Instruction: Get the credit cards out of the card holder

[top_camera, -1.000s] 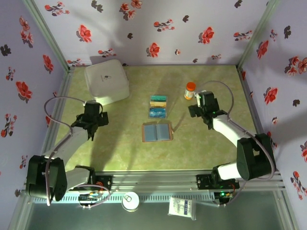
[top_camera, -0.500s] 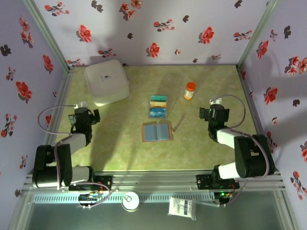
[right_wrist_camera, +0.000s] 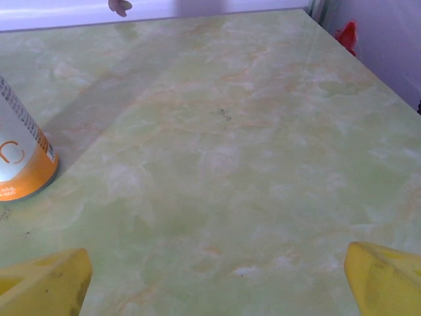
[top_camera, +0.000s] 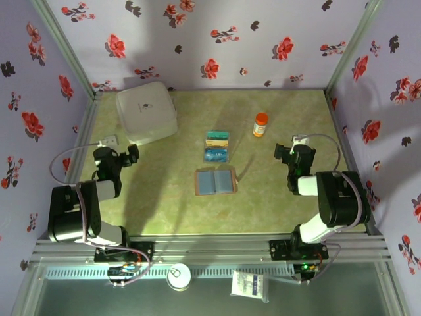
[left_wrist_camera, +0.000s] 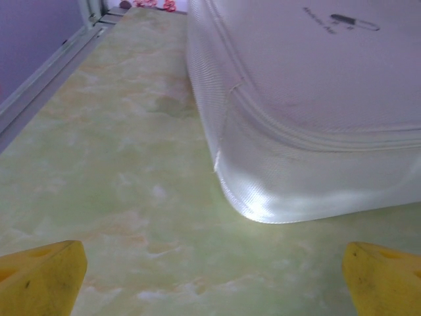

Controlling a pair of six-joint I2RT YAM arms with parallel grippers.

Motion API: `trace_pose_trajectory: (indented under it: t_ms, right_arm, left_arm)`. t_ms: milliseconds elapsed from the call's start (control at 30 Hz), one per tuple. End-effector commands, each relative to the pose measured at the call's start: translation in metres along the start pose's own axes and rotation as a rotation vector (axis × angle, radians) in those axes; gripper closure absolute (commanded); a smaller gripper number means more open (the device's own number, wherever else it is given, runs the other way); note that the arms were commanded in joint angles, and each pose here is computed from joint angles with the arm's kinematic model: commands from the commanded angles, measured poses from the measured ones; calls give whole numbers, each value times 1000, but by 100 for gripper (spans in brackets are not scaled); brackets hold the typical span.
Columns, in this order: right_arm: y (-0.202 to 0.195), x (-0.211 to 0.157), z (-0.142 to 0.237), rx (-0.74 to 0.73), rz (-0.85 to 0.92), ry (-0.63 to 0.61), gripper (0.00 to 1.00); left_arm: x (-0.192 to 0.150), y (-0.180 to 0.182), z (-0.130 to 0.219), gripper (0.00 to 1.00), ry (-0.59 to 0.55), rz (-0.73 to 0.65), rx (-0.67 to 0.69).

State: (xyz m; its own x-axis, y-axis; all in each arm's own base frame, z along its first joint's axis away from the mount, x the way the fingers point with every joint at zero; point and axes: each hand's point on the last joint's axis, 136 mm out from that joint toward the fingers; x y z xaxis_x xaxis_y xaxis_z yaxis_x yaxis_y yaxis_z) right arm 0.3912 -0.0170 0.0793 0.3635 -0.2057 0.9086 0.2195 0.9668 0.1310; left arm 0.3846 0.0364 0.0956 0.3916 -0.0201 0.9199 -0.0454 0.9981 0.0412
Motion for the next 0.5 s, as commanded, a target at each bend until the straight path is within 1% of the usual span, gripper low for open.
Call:
trace_pose_trajectory:
  t_ms: [0,67,167,233,267,333,467]
  right_arm:
    - [3,9,0,26,-37,-43,1]
    - [3,9,0,26,-38,-42,1]
    - [3,8,0,26,-38,-40,1]
    - [3,9,0,24,-39,-42,1]
    - [3,9,0,26,-38,-41,1]
    - [3,8,0,25,-38,-40,1]
    - [2,9,0,20,-40,-41,1]
  left_arm:
    - [16,-10,-5,0,-47,-32,-59]
    - [15,-13,-6,0,-46,-44,-71]
    - [9,-25,-7,1,-68,-100,-78]
    - [6,-29,-10,0,-75,-105,-93]
    - [3,-29,-10,0,-56,-130,-93]
    - [4,-32,-11,0,-60,-147,-94]
    - [4,-29,-12,0,-54,-144,-56]
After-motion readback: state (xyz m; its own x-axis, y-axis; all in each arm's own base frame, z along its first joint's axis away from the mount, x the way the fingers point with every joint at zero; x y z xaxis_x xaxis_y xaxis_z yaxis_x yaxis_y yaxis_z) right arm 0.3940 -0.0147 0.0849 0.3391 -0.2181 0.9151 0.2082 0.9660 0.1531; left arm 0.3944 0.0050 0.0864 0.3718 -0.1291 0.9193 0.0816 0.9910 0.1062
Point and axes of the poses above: each hand's point on the last joint's axis, 136 mm out from that joint toward the fingers, its own z axis back along the fingers, its own y axis along the line the jaws close on, x = y × z, and after that the axes turned 9 degrees about -z, right-handed
